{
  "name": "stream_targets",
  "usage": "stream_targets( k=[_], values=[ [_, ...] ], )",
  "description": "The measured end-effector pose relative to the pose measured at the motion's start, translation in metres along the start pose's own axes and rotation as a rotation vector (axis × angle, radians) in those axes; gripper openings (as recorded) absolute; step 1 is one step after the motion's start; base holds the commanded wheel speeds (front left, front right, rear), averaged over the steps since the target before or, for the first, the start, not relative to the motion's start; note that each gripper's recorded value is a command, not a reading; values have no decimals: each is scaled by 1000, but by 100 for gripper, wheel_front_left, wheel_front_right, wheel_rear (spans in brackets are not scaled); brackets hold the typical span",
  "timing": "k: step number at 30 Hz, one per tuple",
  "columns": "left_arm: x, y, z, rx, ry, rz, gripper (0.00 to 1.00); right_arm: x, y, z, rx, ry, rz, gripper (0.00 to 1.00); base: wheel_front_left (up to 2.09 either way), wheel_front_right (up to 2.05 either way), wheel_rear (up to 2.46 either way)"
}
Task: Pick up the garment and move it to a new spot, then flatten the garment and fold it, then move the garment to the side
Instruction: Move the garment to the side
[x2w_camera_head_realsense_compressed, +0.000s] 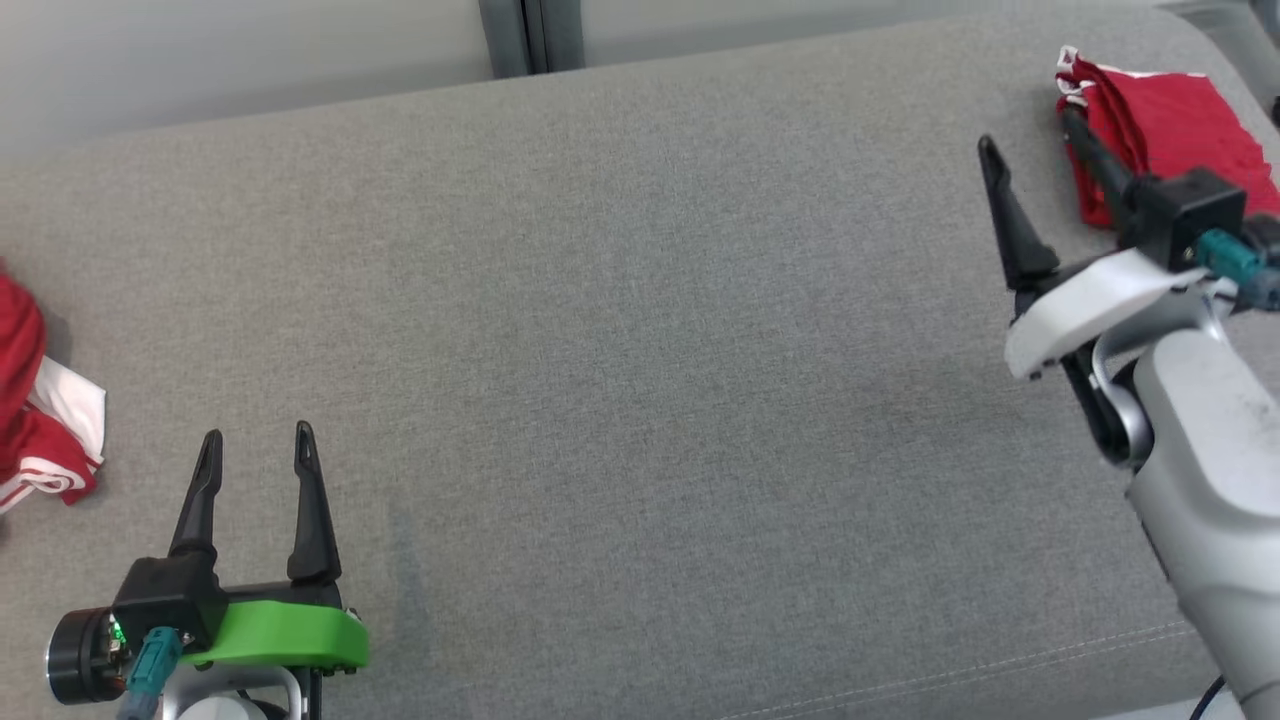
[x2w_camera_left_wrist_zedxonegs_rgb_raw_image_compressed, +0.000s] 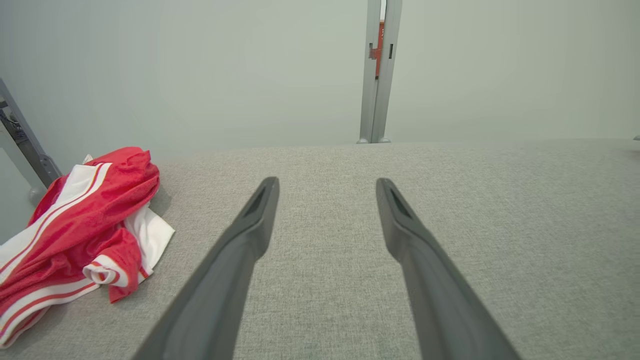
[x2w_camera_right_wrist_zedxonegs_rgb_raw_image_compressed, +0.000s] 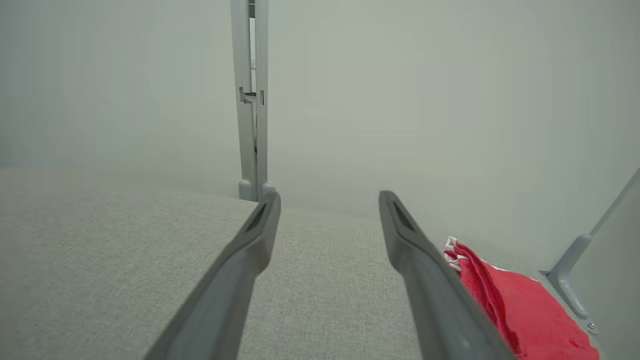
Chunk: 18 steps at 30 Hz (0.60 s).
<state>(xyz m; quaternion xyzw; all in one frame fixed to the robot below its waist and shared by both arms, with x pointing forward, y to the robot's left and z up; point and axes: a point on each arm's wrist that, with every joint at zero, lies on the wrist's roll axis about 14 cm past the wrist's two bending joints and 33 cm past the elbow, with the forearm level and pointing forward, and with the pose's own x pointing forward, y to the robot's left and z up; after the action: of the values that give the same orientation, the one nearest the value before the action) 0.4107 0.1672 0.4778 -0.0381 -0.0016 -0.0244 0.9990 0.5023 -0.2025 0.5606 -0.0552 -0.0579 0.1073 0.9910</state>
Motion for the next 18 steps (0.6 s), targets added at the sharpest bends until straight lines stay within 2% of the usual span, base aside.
stream_targets(
  k=[9,18],
  values=[
    [-18,2,18,-9,-42,11,100,-57,35,-19,128,10,-21,100,0,0,0],
    [-34,16,26,0,-60,44,100,-96,65,-25,203,2,-39,100,0,0,0]
  ],
)
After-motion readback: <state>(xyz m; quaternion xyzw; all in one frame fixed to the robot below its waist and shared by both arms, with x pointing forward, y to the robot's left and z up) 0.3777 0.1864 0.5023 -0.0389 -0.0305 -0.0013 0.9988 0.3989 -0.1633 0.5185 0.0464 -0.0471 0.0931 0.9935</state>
